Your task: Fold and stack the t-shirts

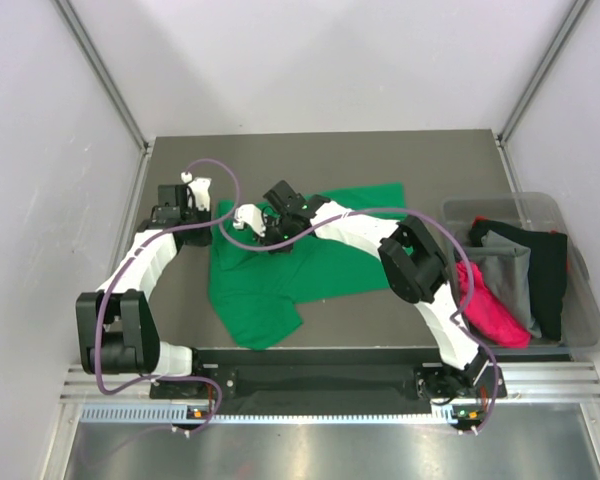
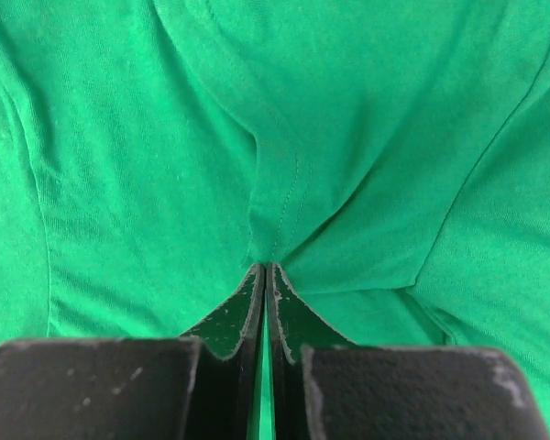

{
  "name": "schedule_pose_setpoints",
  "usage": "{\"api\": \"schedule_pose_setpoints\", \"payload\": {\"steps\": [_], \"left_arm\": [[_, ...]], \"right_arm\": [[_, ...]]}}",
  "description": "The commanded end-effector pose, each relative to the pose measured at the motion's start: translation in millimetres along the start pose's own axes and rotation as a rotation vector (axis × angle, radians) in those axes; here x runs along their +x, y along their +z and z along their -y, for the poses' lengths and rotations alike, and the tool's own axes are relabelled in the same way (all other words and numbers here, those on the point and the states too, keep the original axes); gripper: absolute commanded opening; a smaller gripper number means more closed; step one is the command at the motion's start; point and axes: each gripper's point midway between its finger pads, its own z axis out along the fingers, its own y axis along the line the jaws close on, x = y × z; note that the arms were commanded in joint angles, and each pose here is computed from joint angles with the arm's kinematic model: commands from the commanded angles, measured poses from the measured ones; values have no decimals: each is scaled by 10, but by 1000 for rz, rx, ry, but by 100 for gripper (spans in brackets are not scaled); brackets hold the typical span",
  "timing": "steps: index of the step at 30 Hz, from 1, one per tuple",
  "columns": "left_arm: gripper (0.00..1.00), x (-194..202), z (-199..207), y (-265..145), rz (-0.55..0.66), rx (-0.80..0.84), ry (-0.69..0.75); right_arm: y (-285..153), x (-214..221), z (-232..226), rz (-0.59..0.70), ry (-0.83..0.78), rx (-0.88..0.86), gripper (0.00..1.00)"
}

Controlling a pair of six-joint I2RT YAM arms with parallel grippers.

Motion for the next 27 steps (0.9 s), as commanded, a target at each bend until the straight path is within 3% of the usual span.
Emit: {"api": "schedule_pose_setpoints", "payload": {"steps": [1,15,27], "left_arm": [[9,-137,0,-82,60,-1,5],[10,-85,58,-8,30,43,18],[10,-104,105,-21,39,72,20]], "right_arm": [[-210,-351,-28,91,-53,16,0],[-367,-871,232,225,-71,101,0],[-569,-612,9,194,-98,95,0]]}}
